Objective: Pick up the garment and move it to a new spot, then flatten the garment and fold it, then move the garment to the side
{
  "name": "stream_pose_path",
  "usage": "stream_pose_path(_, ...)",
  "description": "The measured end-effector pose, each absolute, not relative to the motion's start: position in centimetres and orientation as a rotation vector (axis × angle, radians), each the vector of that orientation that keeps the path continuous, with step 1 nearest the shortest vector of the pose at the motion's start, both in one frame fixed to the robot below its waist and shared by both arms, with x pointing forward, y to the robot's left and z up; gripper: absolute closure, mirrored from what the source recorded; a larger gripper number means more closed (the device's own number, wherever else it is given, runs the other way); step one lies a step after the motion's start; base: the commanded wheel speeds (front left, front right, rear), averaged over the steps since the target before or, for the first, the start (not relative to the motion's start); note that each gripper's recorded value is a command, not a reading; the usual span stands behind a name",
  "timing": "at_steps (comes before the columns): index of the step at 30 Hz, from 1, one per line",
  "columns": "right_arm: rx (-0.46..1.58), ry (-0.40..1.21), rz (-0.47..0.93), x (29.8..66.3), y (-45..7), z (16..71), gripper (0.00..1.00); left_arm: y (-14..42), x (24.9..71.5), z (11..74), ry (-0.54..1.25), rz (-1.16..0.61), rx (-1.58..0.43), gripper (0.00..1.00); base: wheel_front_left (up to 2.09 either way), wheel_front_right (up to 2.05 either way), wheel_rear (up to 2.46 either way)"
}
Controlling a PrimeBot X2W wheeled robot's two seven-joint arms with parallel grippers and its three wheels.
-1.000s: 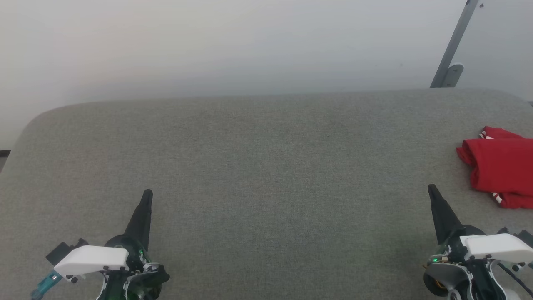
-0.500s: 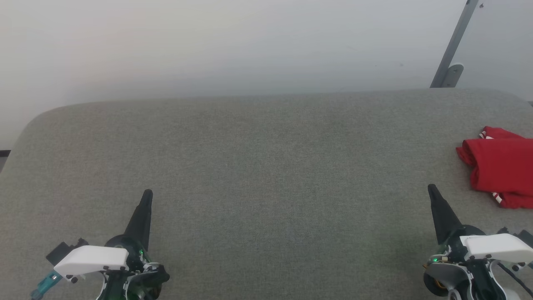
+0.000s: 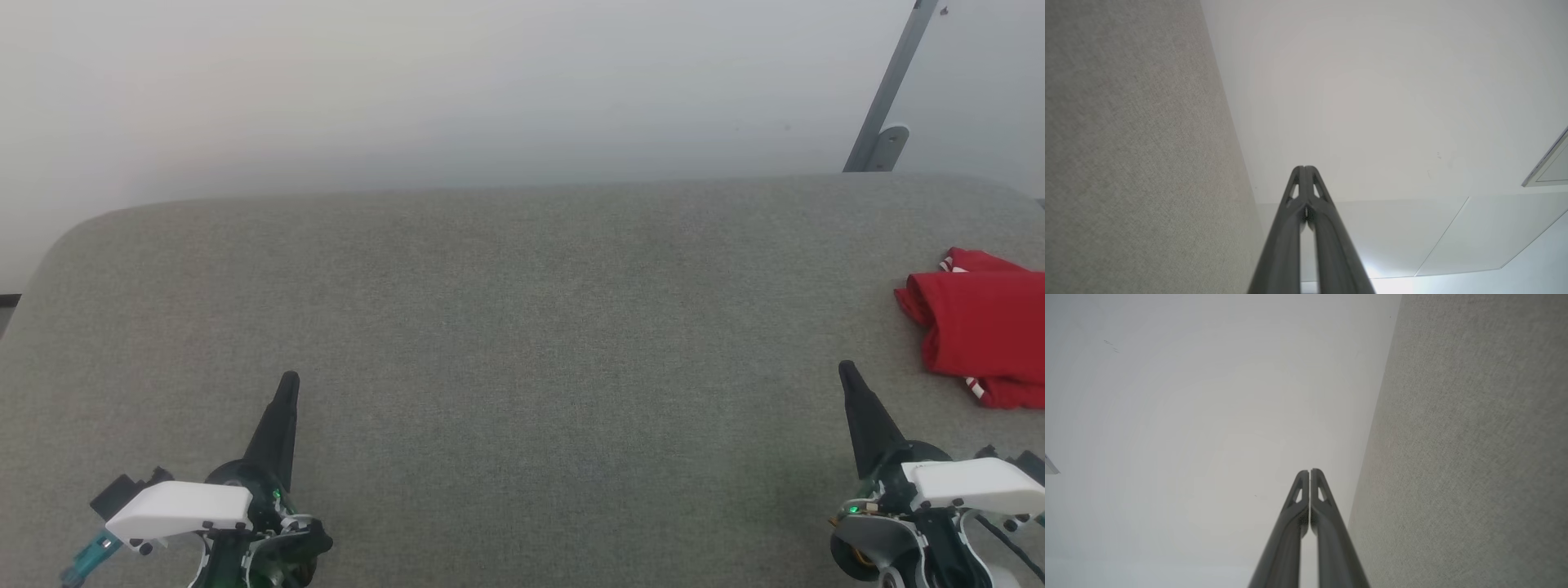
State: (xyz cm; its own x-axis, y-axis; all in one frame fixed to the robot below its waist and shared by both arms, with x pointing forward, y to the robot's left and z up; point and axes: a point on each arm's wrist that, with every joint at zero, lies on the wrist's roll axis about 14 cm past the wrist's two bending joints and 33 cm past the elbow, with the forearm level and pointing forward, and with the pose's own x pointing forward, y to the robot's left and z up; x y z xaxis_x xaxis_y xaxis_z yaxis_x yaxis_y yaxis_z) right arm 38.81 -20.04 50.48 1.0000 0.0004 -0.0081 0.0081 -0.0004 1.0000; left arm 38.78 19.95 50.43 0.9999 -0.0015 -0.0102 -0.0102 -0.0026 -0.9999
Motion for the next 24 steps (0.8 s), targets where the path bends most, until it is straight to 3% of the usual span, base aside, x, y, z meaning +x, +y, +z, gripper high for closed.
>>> stream_pose_path(24, 1.571, 0.007, -0.006, 38.81, -20.04, 50.49, 1.00, 19.95, 38.77, 50.43, 0.009, 0.007, -1.573, 1.00, 0.00, 0.00, 0.00)
